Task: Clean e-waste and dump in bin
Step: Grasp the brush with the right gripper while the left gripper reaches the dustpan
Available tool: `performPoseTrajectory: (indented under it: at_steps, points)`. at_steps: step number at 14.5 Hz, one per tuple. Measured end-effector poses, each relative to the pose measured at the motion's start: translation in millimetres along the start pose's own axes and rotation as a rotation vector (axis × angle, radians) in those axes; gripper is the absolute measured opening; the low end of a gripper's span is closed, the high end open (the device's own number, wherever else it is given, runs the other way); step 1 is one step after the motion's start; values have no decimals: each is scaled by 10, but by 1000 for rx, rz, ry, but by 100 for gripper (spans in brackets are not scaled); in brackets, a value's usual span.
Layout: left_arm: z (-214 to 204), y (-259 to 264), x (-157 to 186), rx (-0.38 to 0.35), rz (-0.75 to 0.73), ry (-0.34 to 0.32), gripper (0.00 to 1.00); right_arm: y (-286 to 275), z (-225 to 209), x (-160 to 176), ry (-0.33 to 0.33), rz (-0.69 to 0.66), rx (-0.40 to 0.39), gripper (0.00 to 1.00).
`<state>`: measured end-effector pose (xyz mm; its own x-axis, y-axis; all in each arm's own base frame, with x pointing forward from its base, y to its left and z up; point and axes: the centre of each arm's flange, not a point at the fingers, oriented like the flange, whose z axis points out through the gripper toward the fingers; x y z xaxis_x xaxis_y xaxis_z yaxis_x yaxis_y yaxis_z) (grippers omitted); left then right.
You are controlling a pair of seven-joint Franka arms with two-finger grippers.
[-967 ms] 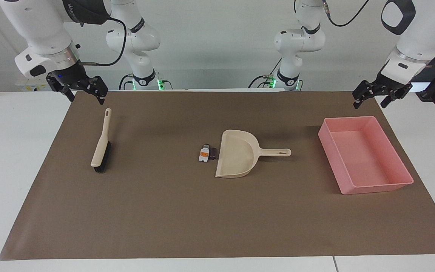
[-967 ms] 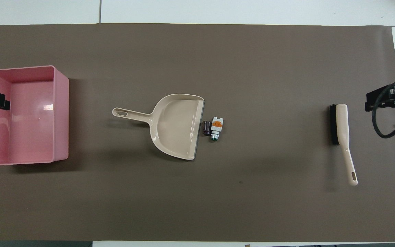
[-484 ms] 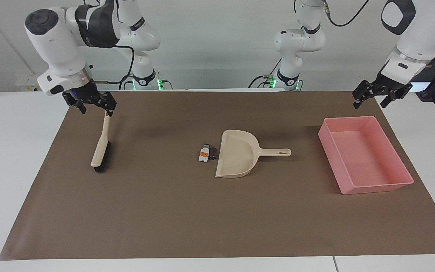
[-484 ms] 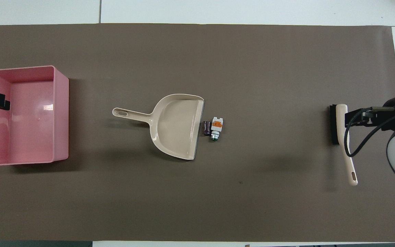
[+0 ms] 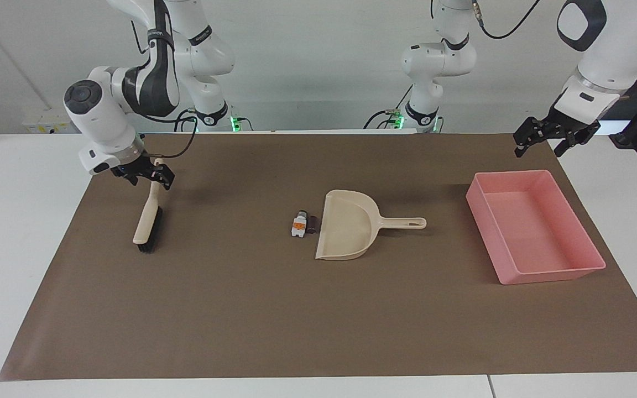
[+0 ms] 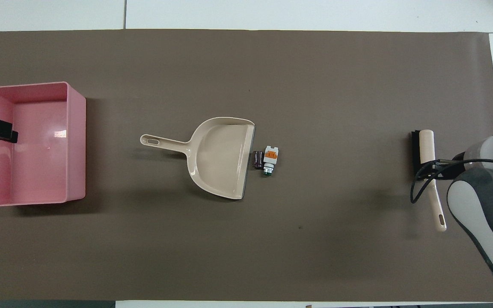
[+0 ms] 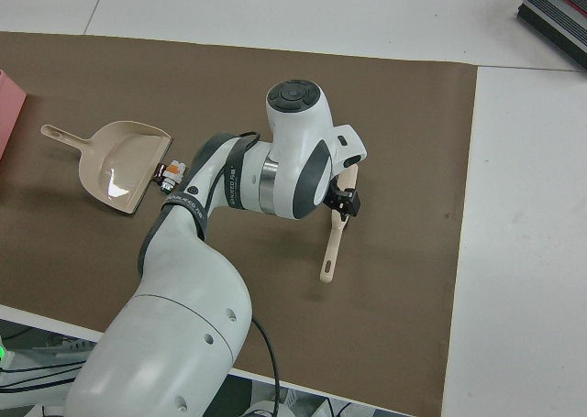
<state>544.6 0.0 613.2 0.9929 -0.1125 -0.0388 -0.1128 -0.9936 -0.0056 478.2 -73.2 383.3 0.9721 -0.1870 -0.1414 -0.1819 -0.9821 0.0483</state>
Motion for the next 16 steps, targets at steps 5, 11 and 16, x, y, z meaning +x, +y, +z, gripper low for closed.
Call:
performPoseTrajectory:
  at_steps: [5,11,16]
  points:
    - [271,426,150,23,309,113,99,250,389,-133,-66,-23,9,100]
    - [689,1031,361,56,716,162,99,246,524,-214,-96,-27,10,93]
    - [1363,1255,594,83,1172,126,99,245,540,-239,-99,-33,11,53]
